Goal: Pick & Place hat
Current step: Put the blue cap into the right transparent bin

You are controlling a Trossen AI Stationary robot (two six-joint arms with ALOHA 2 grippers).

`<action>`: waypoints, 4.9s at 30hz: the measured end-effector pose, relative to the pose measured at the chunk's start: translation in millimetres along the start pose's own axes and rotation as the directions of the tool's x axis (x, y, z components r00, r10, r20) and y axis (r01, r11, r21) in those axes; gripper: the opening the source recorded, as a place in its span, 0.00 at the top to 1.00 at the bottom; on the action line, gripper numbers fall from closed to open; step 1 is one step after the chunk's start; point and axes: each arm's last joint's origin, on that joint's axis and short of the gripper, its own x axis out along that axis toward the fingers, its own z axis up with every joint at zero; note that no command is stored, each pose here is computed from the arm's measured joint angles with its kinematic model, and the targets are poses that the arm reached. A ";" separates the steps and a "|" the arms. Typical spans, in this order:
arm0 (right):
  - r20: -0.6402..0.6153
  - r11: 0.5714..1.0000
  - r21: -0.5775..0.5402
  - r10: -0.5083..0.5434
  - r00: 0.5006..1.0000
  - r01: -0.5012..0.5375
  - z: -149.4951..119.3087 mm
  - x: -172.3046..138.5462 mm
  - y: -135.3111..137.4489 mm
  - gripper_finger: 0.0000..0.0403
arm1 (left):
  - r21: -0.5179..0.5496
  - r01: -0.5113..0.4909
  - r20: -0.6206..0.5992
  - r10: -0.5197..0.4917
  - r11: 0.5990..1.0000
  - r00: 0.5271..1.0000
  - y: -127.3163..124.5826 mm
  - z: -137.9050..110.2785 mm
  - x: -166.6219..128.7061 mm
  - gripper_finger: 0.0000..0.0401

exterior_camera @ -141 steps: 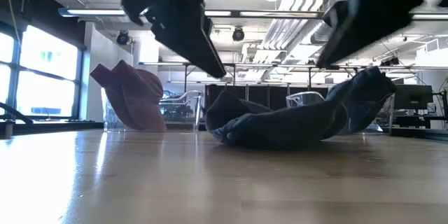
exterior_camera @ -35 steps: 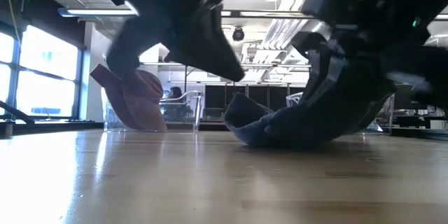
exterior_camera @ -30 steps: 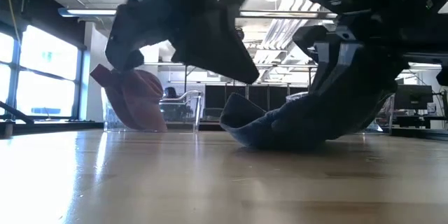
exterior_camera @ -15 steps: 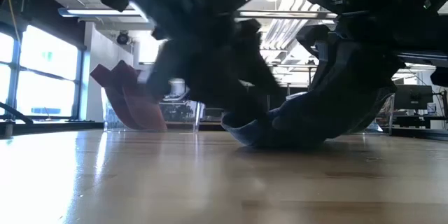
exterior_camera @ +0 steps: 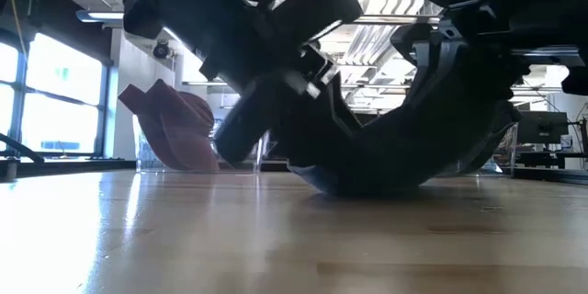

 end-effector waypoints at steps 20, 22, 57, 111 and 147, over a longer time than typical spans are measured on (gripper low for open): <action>-0.013 0.983 -0.007 0.181 0.983 -0.181 0.8 -4.2 3.7 0.77 | 0.175 0.265 0.082 -0.283 0.948 0.956 1.4 4.6 -1.2 0.91; 0.000 0.981 0.033 0.191 0.982 -0.191 4.4 -10.7 1.7 0.68 | 0.171 0.276 0.075 -0.291 0.946 0.954 3.8 3.1 -0.1 0.83; 0.071 0.993 -0.114 0.045 0.996 -0.037 -3.2 34.2 24.1 0.90 | -0.056 -0.343 -0.284 0.315 0.938 0.906 42.4 25.1 -74.0 0.31; 0.107 0.546 0.489 -0.812 0.574 0.680 -98.5 -122.5 -274.1 1.00 | -0.342 -0.235 -0.041 0.235 0.910 0.971 -5.3 -67.9 -119.4 0.31; -0.587 0.261 0.457 -0.630 0.508 0.851 -117.3 -139.5 -255.0 0.64 | -0.368 -0.210 -0.028 0.215 0.906 0.976 -5.8 -66.3 -119.2 0.31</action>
